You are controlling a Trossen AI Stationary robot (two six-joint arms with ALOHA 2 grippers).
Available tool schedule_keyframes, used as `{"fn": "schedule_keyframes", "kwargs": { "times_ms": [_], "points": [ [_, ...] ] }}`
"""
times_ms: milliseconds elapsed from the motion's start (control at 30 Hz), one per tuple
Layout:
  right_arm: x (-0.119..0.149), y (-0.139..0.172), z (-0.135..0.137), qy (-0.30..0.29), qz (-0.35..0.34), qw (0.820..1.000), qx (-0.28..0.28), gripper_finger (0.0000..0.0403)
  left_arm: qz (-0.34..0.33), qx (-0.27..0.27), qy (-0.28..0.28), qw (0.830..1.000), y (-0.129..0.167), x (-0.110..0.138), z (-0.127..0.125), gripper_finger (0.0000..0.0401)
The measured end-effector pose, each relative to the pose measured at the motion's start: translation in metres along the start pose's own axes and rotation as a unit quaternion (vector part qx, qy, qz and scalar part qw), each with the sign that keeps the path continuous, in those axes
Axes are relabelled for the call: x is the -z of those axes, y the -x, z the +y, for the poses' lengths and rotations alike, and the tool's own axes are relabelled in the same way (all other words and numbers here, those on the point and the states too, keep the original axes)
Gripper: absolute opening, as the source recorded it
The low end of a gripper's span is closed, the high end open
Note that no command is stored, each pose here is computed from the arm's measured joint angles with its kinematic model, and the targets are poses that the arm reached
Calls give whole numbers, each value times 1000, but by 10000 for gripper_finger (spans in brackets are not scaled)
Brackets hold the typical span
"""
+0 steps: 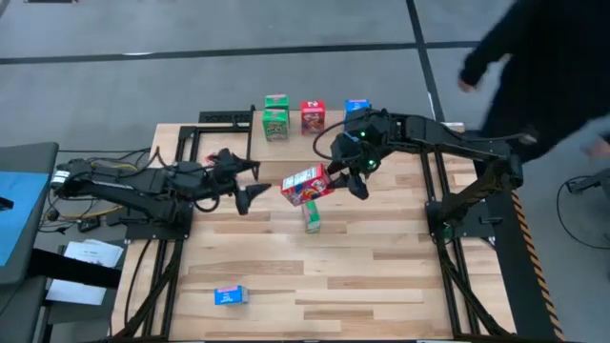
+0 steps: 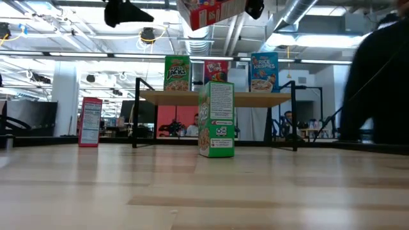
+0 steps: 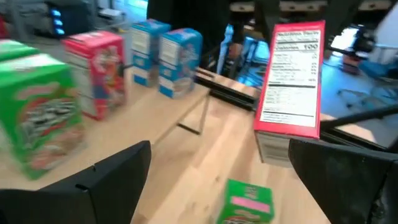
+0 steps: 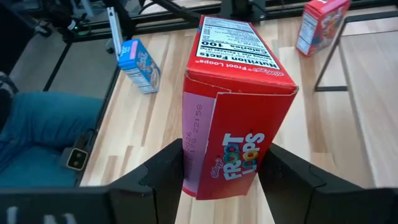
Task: Stack cereal on shelf
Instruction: Put the bottom red cereal box on the shelf aligned with the other red cereal box
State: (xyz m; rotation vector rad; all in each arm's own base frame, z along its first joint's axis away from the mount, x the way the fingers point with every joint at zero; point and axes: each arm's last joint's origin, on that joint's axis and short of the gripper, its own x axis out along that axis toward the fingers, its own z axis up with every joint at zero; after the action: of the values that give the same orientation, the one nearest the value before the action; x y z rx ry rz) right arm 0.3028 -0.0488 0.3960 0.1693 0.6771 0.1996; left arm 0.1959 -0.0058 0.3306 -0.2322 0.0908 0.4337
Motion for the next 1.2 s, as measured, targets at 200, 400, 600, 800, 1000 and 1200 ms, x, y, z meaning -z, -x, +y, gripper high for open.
{"fn": "schedule_keyframes", "kwargs": {
  "times_ms": [200, 400, 600, 800, 1000, 1200],
  "points": [
    [0, -3, 9, 6, 5, 1000, -11, 213, -15, 65, 16, 998, -19, 2, -14, 371],
    [3, -6, 16, 9, 19, 1000, -19, 213, -18, 102, 24, 994, -32, 7, -23, 371],
    [4, -8, 22, 11, 27, 999, -26, 213, -3, 141, 40, 989, -44, 14, -28, 371],
    [5, -9, 27, 12, 35, 999, -31, 213, 21, 165, 52, 985, -56, 21, -27, 371],
    [6, -9, 28, 2, 36, 999, -32, 213, 35, 178, 50, 982, -62, 25, -26, 371],
    [5, -9, 28, 2, 34, 999, -22, 213, 46, 215, 49, 974, -62, 25, -26, 371]
  ]
}}
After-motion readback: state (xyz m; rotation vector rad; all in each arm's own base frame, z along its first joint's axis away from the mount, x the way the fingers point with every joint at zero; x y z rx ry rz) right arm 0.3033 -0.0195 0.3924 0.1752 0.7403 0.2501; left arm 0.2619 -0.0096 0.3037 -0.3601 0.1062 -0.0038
